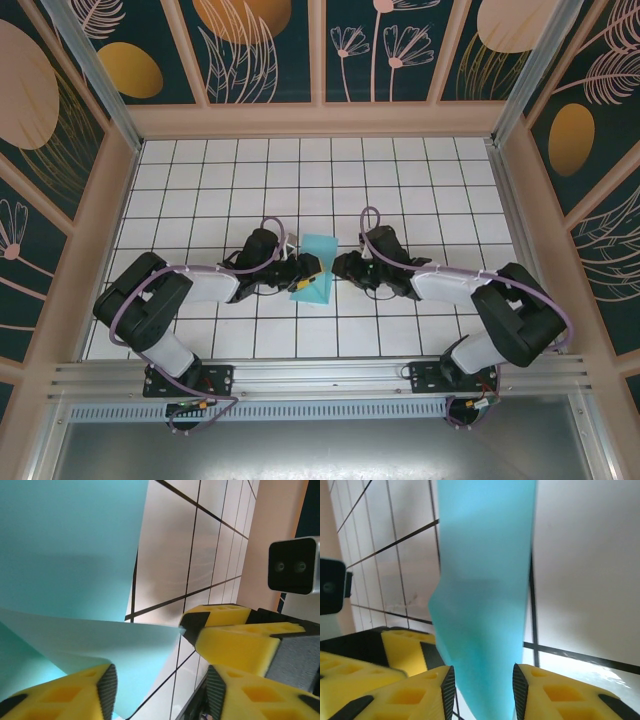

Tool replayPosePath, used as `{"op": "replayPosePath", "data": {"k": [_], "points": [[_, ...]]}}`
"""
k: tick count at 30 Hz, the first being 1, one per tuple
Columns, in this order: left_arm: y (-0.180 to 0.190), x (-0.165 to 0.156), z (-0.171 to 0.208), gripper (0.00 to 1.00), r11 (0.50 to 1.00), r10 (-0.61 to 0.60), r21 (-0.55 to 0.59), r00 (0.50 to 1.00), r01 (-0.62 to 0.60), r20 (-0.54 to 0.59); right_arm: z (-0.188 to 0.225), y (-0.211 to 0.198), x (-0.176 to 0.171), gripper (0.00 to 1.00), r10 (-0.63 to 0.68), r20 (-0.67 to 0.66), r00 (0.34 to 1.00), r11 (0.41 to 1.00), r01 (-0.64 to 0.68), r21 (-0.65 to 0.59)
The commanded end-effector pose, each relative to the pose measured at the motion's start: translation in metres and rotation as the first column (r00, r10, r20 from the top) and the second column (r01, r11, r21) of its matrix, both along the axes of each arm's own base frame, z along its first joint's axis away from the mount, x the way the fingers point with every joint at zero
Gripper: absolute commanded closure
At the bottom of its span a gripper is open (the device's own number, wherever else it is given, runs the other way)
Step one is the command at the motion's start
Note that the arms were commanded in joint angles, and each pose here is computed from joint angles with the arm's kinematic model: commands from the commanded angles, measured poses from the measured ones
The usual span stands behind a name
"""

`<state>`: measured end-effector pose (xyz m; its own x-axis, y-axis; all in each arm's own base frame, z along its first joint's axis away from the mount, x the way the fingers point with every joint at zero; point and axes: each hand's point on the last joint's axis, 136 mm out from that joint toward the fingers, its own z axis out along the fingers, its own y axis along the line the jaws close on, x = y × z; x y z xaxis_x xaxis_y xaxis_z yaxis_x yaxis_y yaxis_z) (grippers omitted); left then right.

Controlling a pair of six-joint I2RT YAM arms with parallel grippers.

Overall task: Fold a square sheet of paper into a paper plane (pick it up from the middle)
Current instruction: Fold the triangle a second time at the center of the table.

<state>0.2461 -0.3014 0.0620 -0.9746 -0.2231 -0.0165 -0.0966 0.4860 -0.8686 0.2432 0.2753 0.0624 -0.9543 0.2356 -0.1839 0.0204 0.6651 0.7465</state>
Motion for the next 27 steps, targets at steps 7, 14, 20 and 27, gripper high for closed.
{"op": "replayPosePath", "data": {"k": [7,14,20,27], "points": [[0.002,0.005,-0.002,0.66,0.999,0.018,0.029,0.999,-0.019,0.032,0.014,0.026,0.012,0.64,0.106,0.06,0.993,0.991,-0.11,0.075],[0.002,0.003,-0.005,0.73,0.999,0.01,0.033,1.0,-0.011,0.027,0.014,0.03,0.015,0.69,0.12,0.071,0.99,0.988,-0.126,0.085],[0.002,0.003,-0.006,0.78,0.999,0.007,0.037,1.0,-0.008,0.026,0.015,0.032,0.014,0.69,0.137,0.083,0.987,0.985,-0.144,0.093],[0.001,0.003,-0.009,0.82,0.999,0.001,0.041,1.0,-0.002,0.025,0.021,0.018,0.018,0.67,0.07,0.124,0.99,0.995,-0.078,0.057]]}}
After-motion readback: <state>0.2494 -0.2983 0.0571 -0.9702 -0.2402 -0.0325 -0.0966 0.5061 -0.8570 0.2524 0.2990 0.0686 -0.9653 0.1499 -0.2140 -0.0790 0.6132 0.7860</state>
